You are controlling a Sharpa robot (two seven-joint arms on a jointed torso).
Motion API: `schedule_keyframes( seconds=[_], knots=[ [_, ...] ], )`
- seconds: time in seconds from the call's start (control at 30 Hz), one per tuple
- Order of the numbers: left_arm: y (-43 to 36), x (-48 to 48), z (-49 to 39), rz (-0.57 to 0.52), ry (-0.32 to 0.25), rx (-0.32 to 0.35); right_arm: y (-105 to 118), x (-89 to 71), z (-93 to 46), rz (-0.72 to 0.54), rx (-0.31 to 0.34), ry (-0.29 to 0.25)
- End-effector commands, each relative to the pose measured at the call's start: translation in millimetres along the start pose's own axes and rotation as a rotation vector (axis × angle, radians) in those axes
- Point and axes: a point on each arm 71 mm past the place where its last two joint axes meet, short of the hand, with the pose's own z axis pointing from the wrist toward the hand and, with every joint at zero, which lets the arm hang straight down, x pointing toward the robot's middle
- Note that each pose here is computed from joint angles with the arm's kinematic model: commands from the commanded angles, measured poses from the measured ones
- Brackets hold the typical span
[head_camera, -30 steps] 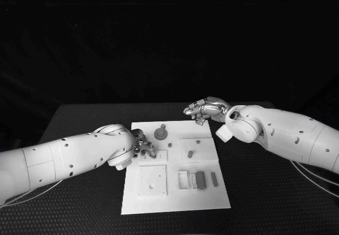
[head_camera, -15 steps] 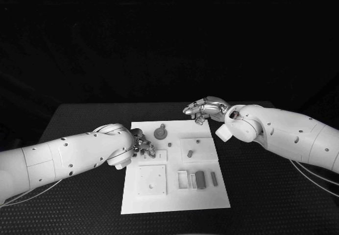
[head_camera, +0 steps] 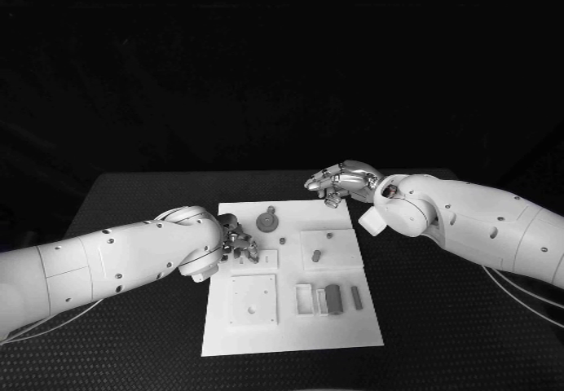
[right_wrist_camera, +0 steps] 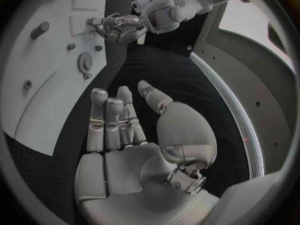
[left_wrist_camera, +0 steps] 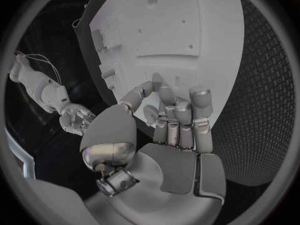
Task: Assemble the parts on the task board
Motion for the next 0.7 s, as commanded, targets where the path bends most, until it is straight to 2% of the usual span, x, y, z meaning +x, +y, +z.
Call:
schedule_keyframes(
  seconds=[0.03,0.2,0.47,0.7],
  knots=[
    [-1.3,2.8,0.3,0.016,-0.003,0.000,1.3,2.1,0.5,-0.004,-0.009,0.013],
    [-2.6,3.9,0.4,0.023,-0.003,0.004,1.2,2.1,0.7,-0.004,-0.008,0.012],
    [-4.6,1.9,0.3,0.052,-0.044,0.020,1.1,1.9,0.6,-0.004,-0.008,0.012],
    [-3.6,1.2,-0.5,0.037,-0.056,0.024,1.0,1.7,0.5,-0.004,-0.008,0.011]
  ],
)
